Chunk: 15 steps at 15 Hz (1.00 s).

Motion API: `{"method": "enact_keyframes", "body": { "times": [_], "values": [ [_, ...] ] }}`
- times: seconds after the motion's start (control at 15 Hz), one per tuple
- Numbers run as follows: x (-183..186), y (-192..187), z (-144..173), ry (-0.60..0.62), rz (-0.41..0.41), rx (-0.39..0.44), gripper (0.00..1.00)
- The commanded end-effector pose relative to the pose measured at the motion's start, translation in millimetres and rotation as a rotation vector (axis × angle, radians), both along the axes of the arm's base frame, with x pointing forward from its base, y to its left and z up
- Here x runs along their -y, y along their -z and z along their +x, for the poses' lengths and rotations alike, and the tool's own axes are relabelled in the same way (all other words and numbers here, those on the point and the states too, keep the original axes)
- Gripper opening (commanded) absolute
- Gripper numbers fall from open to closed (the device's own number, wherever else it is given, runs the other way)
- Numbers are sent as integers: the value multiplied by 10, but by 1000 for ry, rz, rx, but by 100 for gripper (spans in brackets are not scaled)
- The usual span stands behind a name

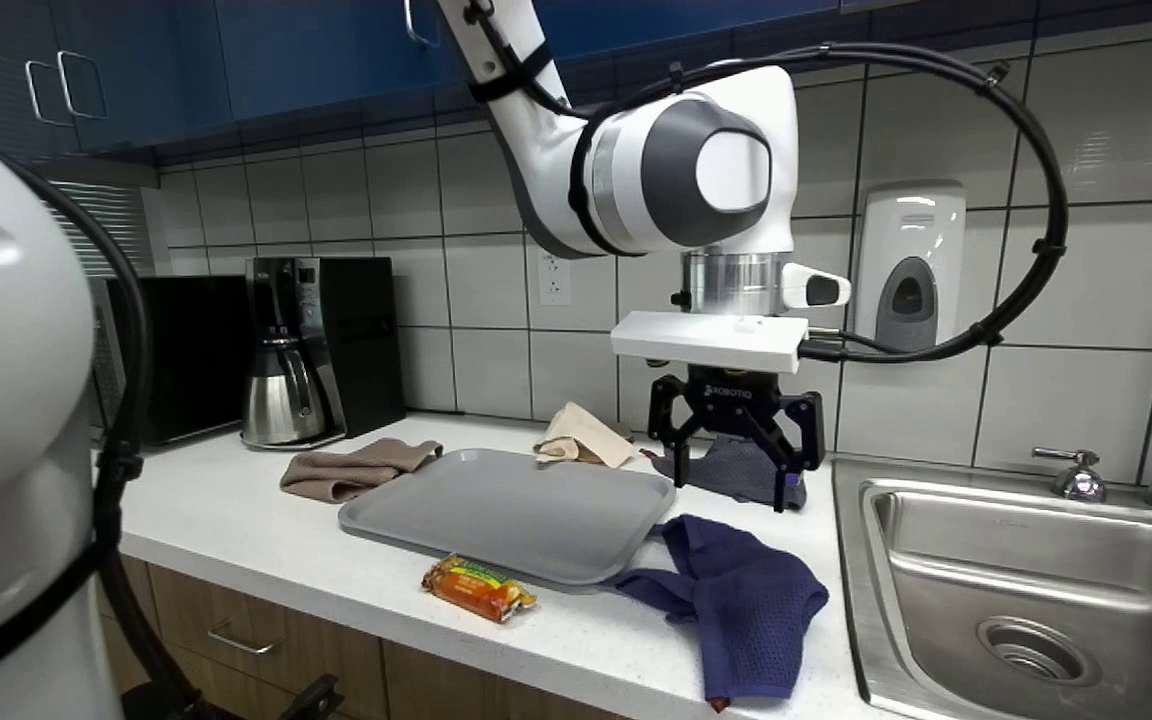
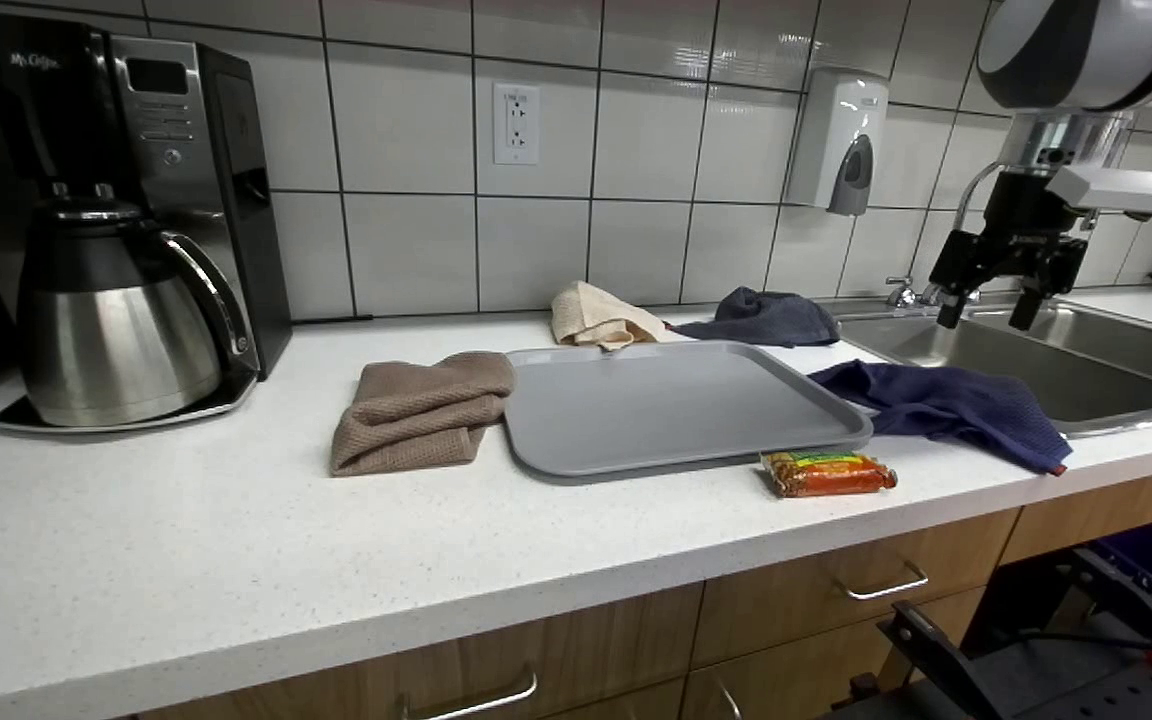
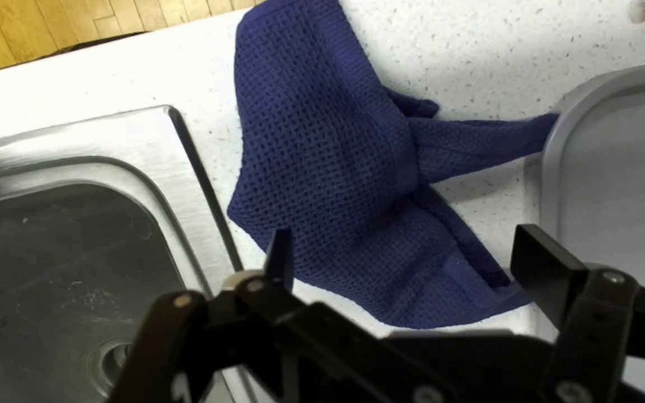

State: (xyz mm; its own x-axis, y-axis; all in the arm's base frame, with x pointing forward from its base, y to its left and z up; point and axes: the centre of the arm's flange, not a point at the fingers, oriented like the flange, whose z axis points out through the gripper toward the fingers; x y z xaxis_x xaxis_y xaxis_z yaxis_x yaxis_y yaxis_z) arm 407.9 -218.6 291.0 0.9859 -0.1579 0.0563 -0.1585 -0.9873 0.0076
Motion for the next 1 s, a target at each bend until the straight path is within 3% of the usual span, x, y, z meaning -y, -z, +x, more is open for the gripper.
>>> {"method": "enact_keyframes", "body": {
  "times": [0.0, 0.93],
  "values": [
    [221, 141, 140, 9, 11, 12, 100],
    [467, 845, 340, 41, -12, -93, 100]
  ]
}}
